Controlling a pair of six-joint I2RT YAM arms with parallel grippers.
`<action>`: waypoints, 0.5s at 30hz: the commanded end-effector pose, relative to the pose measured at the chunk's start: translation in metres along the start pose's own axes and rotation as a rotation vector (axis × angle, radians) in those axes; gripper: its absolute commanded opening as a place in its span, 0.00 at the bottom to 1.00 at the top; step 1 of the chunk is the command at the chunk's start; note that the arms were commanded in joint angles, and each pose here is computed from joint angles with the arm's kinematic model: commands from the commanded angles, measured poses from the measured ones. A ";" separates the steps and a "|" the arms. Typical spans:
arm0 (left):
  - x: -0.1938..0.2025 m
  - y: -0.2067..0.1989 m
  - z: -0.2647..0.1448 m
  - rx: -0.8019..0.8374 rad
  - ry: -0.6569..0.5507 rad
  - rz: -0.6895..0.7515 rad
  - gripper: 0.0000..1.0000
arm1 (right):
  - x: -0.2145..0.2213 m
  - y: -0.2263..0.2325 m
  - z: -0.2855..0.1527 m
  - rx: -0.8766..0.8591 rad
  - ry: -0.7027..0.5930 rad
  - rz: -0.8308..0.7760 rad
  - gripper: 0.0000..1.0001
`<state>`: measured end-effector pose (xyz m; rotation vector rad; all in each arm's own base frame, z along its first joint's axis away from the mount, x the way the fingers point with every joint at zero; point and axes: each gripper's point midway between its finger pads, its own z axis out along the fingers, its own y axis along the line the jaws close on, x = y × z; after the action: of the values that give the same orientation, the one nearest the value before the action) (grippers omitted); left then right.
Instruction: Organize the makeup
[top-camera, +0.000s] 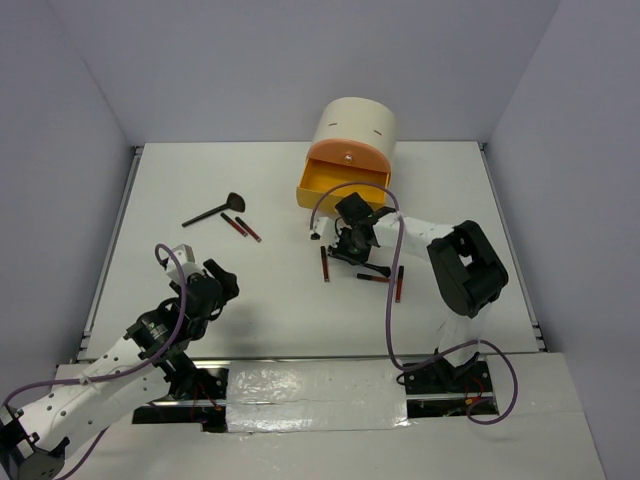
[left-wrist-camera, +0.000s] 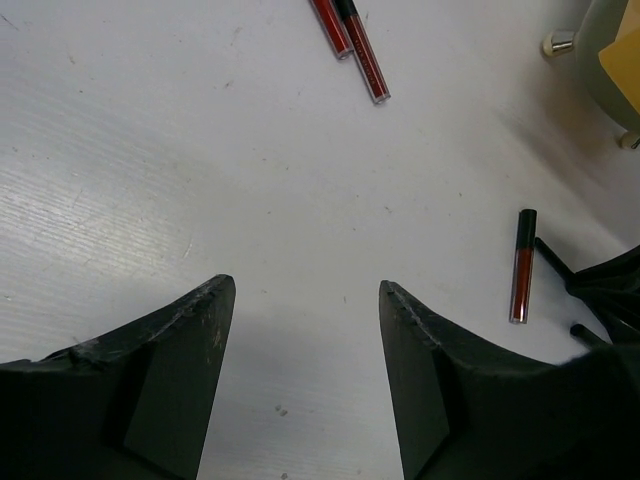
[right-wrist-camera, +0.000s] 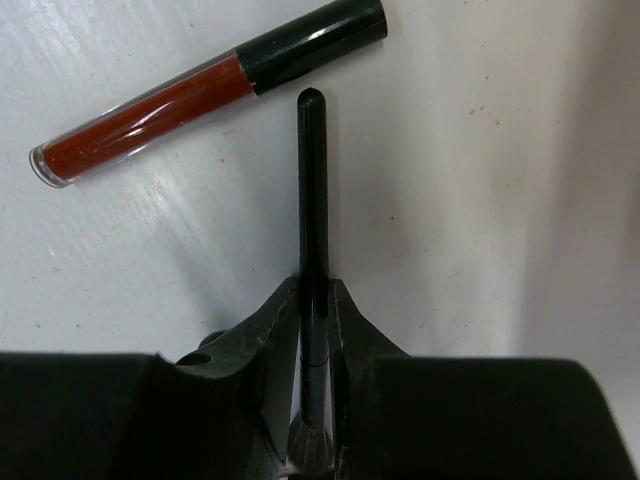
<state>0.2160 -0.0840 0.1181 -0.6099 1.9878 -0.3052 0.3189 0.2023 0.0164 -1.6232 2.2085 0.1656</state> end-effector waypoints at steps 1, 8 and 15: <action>-0.011 -0.003 -0.002 0.002 -0.040 -0.038 0.72 | -0.010 -0.017 -0.008 0.058 -0.042 -0.031 0.20; -0.014 -0.004 -0.001 -0.003 -0.048 -0.030 0.75 | -0.050 -0.026 -0.065 0.124 -0.211 -0.131 0.13; -0.017 -0.013 0.001 0.033 -0.064 -0.025 0.84 | -0.082 -0.008 -0.131 0.133 -0.418 -0.300 0.10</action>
<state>0.2184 -0.0829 0.1207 -0.6170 1.9698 -0.3013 0.3270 0.2203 0.1320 -1.6204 1.7888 0.1783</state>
